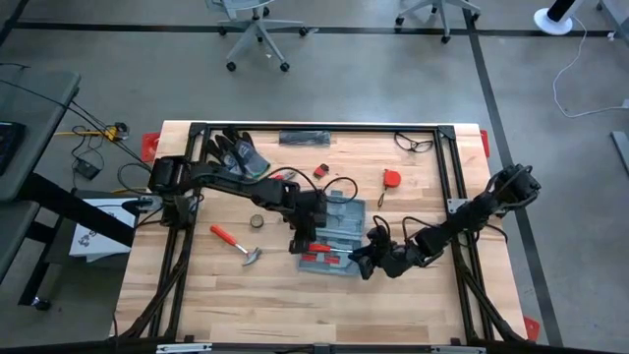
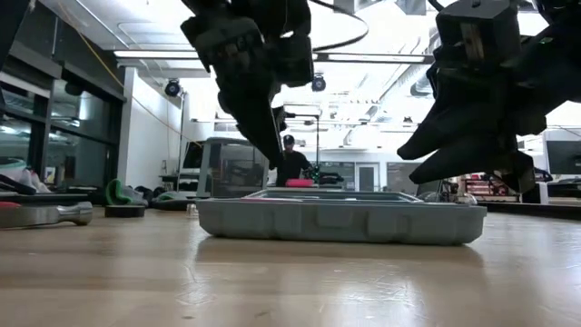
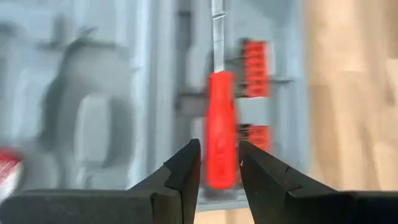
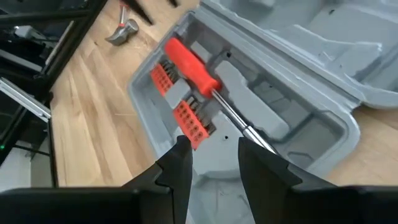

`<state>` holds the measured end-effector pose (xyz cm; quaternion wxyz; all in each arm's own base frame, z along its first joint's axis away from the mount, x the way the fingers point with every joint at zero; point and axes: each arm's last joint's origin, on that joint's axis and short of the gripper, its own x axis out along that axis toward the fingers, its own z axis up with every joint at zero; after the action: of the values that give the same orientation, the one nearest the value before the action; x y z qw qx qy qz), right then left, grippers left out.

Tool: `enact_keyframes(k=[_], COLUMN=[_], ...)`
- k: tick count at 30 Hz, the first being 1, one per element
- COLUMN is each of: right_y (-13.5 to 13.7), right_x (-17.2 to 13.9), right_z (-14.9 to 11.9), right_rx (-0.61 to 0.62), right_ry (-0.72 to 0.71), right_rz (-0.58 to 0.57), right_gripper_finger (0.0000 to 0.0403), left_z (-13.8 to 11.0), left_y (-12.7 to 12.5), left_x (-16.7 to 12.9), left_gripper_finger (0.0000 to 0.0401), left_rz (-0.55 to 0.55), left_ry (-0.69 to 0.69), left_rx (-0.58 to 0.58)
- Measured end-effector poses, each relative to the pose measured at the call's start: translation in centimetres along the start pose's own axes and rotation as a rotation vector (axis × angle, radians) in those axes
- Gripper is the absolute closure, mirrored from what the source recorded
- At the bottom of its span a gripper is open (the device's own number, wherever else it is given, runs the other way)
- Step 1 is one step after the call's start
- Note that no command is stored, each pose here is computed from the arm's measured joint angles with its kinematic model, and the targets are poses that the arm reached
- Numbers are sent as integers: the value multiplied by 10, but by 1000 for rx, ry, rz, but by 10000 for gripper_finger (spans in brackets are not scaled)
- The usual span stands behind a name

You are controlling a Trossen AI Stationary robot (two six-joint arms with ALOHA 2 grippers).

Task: Prefit tool cases
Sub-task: Remove the nut driver from the gray prefit tool case

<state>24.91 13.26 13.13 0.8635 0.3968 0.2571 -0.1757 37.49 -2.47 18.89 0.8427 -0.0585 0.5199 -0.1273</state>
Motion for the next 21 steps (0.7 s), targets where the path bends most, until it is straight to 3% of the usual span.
enact_keyframes(k=[9, 21], right_y=[-3, -6], right_x=[0, 1], right_z=[1, 2], right_rx=[-8, -12], right_ry=[-11, -21], right_rz=[-29, -56], right_gripper_finger=[279, 279], left_z=[-3, -9], left_y=[-20, -14], left_x=[18, 54], left_gripper_finger=[297, 281], left_rz=[102, 95], left_ry=[41, 94], left_rx=[208, 197])
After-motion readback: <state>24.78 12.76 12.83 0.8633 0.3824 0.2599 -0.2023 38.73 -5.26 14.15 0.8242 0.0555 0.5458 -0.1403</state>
